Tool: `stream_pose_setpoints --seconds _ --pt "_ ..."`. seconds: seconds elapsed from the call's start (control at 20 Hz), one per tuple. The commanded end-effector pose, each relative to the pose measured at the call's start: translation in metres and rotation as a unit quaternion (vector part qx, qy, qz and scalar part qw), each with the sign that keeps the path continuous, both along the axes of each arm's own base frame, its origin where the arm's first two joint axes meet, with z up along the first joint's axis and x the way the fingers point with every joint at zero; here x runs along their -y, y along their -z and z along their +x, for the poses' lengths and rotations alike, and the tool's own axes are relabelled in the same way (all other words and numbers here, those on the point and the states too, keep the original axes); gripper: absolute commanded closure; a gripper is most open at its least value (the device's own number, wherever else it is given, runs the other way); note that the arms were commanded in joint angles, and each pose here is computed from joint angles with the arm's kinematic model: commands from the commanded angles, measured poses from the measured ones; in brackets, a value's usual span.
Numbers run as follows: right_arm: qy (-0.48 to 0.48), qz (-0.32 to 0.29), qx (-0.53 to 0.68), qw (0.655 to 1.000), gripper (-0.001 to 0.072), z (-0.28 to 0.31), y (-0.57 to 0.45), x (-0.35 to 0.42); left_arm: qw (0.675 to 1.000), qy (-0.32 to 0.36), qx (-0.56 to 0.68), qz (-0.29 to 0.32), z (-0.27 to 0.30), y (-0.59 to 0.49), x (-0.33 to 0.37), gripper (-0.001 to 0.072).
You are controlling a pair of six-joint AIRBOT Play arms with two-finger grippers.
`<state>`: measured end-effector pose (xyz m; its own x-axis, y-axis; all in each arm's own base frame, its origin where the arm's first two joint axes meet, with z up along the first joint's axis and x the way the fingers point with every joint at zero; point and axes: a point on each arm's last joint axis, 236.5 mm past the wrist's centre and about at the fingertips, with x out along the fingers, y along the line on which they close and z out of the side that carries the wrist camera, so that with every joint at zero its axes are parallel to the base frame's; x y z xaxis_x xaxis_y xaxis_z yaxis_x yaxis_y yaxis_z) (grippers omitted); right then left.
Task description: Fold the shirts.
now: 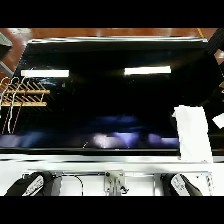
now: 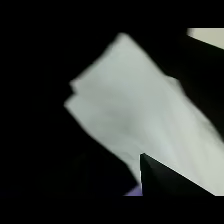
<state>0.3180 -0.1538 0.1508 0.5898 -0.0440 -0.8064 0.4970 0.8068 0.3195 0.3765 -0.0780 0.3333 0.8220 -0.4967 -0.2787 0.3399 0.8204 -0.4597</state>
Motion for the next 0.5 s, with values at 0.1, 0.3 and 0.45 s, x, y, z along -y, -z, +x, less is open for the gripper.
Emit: stream_pose_setpoints --seconds 0.1,0.3,0.45 --pt "-0.251 0.032 -0.032 0.967 0.0034 0.041 0.004 -0.204 0.945 0.083 -0.249 0.195 0.005 0.175 0.049 0.0672" --pt "-0.334 0.025 -0.150 0.930 0.0025 0.004 0.044 -0.246 0.844 0.101 -0.395 0.350 -0.038 0.243 0.036 0.0151" --pt "-0.331 -0.002 -0.170 0.928 0.0026 -0.001 0.050 -0.235 0.853 0.083 -0.382 0.346 -0.027 0.244 0.043 0.0170"
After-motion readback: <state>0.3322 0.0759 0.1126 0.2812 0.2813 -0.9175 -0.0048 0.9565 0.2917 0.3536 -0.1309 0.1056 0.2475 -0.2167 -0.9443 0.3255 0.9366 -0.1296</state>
